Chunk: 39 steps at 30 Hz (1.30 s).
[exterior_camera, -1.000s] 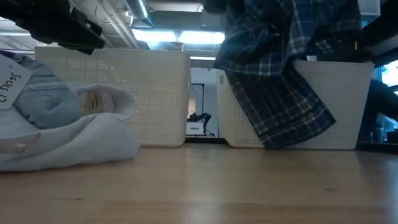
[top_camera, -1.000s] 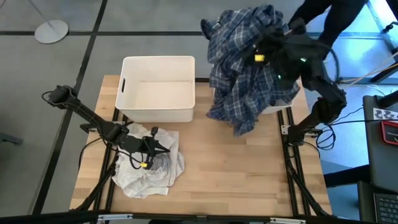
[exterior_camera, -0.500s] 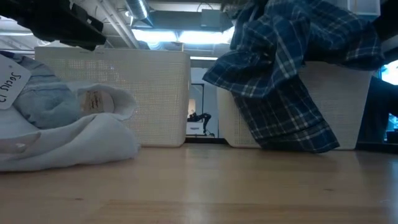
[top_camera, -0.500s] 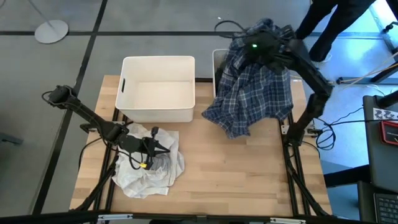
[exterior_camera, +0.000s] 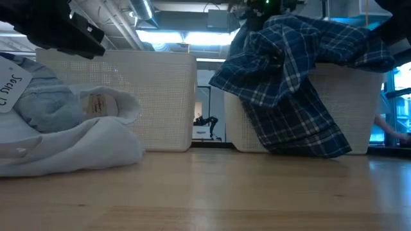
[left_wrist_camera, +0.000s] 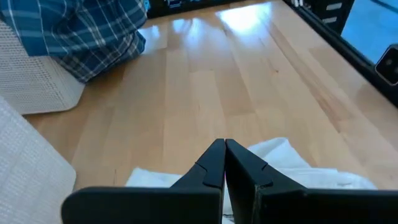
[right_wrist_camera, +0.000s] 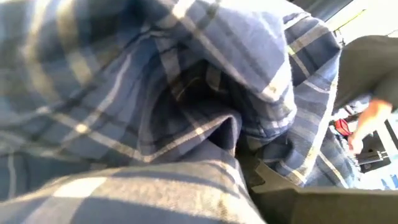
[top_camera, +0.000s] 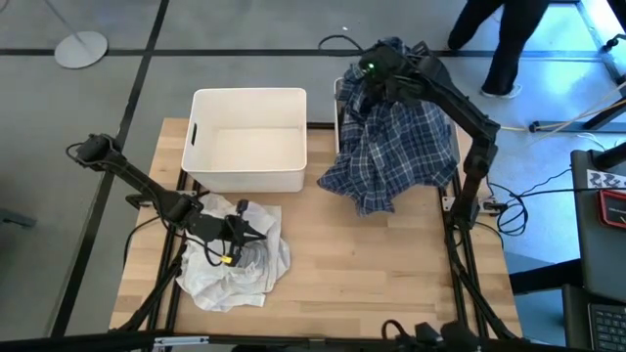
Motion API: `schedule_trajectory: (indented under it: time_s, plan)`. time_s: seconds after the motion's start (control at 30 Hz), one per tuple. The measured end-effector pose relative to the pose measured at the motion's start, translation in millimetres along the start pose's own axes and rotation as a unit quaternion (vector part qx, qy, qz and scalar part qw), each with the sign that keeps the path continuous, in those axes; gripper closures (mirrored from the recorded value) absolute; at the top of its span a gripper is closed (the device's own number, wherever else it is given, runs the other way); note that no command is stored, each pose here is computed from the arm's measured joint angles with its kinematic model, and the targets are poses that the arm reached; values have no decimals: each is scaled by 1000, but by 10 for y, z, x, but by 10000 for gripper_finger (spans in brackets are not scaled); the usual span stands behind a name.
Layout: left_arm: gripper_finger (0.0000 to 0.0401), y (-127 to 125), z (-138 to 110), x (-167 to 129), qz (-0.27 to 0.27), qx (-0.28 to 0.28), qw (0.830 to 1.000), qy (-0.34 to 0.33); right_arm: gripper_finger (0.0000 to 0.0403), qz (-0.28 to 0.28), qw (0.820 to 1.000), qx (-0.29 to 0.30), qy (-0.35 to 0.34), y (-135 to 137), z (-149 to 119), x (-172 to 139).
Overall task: Sort clothes
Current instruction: Put the dark blue patterned shirt into the right white bin
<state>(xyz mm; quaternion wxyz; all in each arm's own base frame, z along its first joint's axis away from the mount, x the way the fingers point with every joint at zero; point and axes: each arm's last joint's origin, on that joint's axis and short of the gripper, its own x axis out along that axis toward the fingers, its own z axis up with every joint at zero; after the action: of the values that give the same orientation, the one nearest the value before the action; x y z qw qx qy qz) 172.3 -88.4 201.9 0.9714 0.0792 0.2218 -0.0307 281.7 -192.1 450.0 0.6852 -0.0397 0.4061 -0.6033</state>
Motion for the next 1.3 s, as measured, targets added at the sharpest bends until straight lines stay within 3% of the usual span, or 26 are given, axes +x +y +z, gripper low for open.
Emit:
schedule_trajectory:
  time_s: [0.17,0.3,0.5,0.7,0.97,1.3]
  plan:
    - [400,-47,3,-21,-12,-3,1000,-5,394,5,999,-25,32,201,-140,254]
    - [400,-68,11,-30,-18,-5,1000,-9,392,30,999,-9,34,307,-308,471]
    - [400,-66,11,-30,-17,-8,1000,-10,394,127,991,36,9,444,-577,772]
    - [400,-51,12,-26,-2,-9,1000,-10,392,202,977,47,43,746,-1007,1179]
    - [400,-50,13,-25,0,-7,1000,-11,385,218,970,97,47,944,-1489,1537]
    - [400,-50,13,-25,0,-6,1000,-11,382,233,966,91,69,984,-1661,1605]
